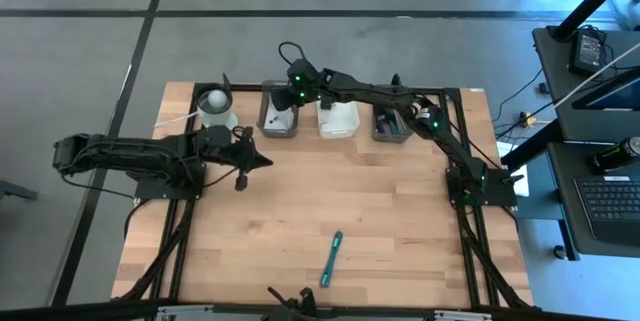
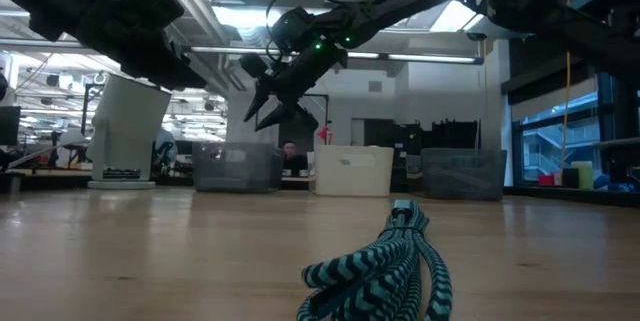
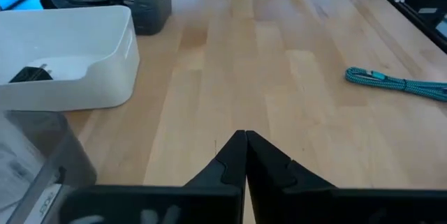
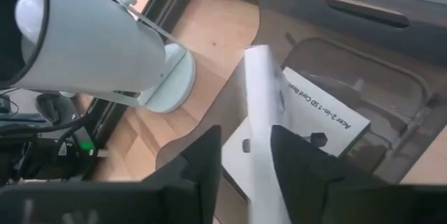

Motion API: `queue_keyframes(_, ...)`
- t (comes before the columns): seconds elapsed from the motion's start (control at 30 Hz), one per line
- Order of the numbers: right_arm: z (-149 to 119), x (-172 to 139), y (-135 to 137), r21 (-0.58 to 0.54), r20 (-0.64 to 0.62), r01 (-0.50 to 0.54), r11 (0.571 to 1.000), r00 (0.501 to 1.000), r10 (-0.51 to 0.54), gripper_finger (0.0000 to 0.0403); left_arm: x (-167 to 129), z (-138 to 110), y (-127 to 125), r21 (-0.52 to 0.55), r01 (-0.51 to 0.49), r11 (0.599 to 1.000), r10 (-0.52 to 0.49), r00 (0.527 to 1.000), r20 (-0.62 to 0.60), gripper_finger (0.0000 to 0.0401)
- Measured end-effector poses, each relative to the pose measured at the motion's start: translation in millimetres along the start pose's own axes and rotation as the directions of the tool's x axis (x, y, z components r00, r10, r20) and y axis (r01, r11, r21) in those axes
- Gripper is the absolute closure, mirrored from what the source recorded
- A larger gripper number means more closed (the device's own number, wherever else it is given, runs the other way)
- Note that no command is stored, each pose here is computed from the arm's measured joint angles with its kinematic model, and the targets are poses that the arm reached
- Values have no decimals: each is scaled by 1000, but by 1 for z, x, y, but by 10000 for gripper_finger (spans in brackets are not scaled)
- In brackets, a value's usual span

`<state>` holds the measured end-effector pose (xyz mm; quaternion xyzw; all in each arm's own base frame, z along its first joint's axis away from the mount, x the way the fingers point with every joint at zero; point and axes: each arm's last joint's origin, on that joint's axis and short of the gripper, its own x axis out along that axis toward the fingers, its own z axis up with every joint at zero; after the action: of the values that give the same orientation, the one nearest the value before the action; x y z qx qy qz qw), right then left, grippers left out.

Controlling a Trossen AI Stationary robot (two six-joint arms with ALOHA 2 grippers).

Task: Pick and place items into bin
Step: Put the card reader box into the left black bin, then put the blue charger cable into the right black bin

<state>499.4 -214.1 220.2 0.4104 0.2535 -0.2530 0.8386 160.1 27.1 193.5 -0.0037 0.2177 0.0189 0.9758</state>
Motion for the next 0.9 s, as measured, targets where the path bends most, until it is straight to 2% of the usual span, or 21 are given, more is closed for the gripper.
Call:
queue_keyframes(0.37,14,-2,-16,27,18,13,1000,1000,-14,197,0,-3,0,-8,15,1000,-15,999,-31,398)
queue_keyframes(0.63,35,-15,-32,102,-57,-108,989,992,114,174,0,-5,0,-12,33,999,-33,998,-47,398)
queue_keyframes(0.77,45,-40,-23,27,-28,-103,994,994,104,177,0,-5,0,-12,32,999,-33,998,-47,400)
queue_keyframes(0.9,48,-82,-3,-130,26,14,991,1000,-11,191,0,-5,1,-10,6,1000,-7,999,-49,398)
